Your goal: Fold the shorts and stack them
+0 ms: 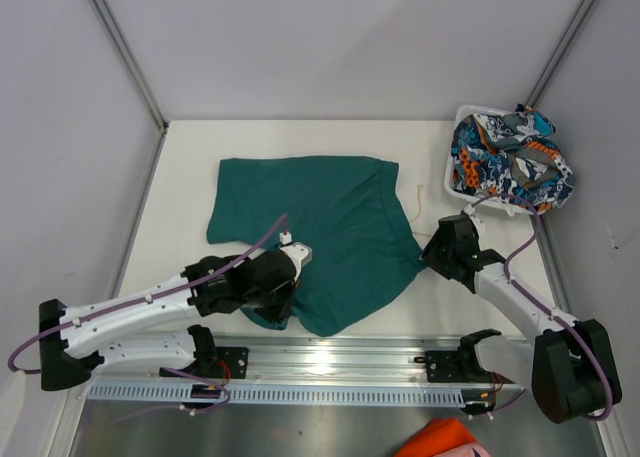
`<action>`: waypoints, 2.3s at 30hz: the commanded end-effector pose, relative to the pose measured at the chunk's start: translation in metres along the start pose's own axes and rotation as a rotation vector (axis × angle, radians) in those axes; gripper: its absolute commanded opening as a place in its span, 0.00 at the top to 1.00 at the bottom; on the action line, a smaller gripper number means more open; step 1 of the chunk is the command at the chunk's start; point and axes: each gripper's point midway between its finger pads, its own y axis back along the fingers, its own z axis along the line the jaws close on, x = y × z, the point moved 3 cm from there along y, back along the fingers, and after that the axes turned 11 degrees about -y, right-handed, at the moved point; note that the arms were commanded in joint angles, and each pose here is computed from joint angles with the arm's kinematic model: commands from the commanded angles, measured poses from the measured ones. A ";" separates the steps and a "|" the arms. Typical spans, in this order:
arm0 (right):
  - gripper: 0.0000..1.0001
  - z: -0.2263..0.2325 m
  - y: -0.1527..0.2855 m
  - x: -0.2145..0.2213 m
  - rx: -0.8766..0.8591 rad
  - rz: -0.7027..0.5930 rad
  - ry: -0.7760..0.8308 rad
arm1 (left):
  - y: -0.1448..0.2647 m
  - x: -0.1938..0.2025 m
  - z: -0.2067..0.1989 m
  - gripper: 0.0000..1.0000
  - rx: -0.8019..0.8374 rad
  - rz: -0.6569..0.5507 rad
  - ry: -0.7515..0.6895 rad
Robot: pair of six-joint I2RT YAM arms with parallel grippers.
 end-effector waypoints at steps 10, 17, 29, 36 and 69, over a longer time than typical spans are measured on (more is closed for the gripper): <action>0.50 -0.007 -0.023 0.015 0.039 0.042 -0.086 | 0.013 -0.013 -0.003 1.00 0.015 -0.059 0.015; 0.78 0.004 -0.033 0.003 0.049 -0.001 -0.088 | 0.011 -0.011 0.003 1.00 -0.021 -0.046 0.033; 1.00 -0.001 0.004 -0.050 0.102 -0.095 -0.026 | 0.054 -0.035 0.008 1.00 -0.035 -0.128 0.024; 1.00 0.024 0.035 -0.071 0.074 -0.090 0.026 | 0.076 -0.049 0.030 1.00 -0.100 -0.156 0.044; 1.00 0.210 -0.018 -0.197 -0.063 -0.060 -0.039 | 0.103 -0.178 0.193 1.00 -0.292 -0.301 0.301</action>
